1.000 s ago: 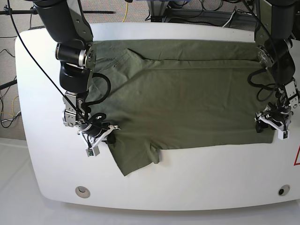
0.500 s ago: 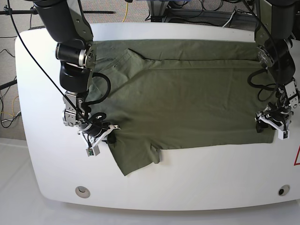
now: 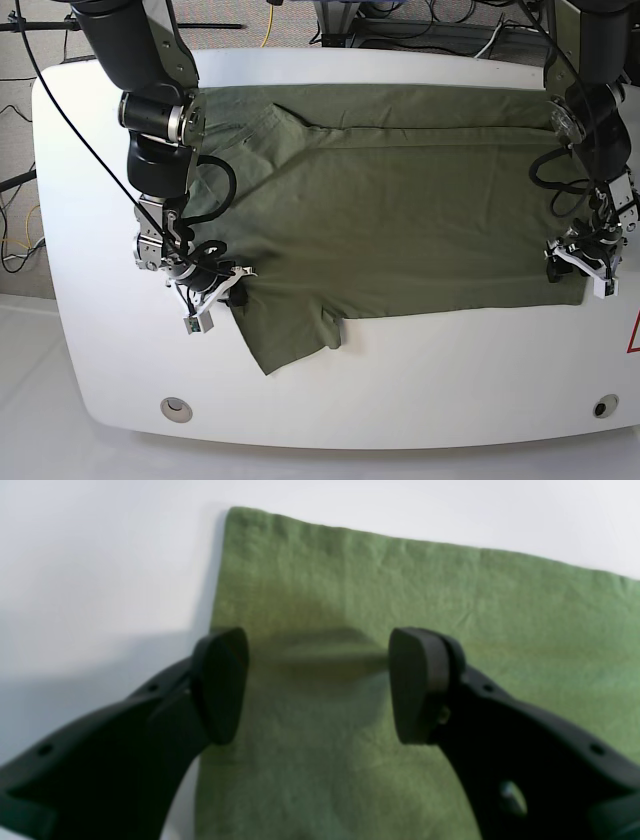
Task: Fold the T-shirt properly
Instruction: 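Close the left gripper on the hem corner, right gripper holding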
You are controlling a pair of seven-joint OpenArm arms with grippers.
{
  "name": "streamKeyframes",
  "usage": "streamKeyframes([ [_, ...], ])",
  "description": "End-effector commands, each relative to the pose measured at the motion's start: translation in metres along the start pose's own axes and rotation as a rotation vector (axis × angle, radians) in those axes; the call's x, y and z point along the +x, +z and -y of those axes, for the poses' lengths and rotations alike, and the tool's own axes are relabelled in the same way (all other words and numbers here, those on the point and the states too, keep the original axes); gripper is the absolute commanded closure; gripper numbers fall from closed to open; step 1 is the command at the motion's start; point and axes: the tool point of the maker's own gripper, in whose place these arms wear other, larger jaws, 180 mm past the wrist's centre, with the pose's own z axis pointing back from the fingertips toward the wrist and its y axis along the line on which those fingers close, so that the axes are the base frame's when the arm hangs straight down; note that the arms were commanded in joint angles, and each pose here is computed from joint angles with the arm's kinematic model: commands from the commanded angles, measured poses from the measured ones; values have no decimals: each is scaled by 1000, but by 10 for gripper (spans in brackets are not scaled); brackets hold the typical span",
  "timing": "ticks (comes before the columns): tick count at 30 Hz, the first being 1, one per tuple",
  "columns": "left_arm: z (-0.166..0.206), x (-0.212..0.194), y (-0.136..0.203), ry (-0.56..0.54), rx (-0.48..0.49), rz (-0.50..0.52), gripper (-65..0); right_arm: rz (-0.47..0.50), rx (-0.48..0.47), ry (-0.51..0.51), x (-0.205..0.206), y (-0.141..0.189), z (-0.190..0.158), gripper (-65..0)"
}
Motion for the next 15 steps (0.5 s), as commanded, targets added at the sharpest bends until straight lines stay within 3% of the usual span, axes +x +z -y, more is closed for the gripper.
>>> streamKeyframes([
  [1,-14,21,6,-16,28,33,-403,20,-8,32,20,2,3,0],
  [15,-39,32,18,-5,77,69,-403,17,-12,27,18,3,5,0],
])
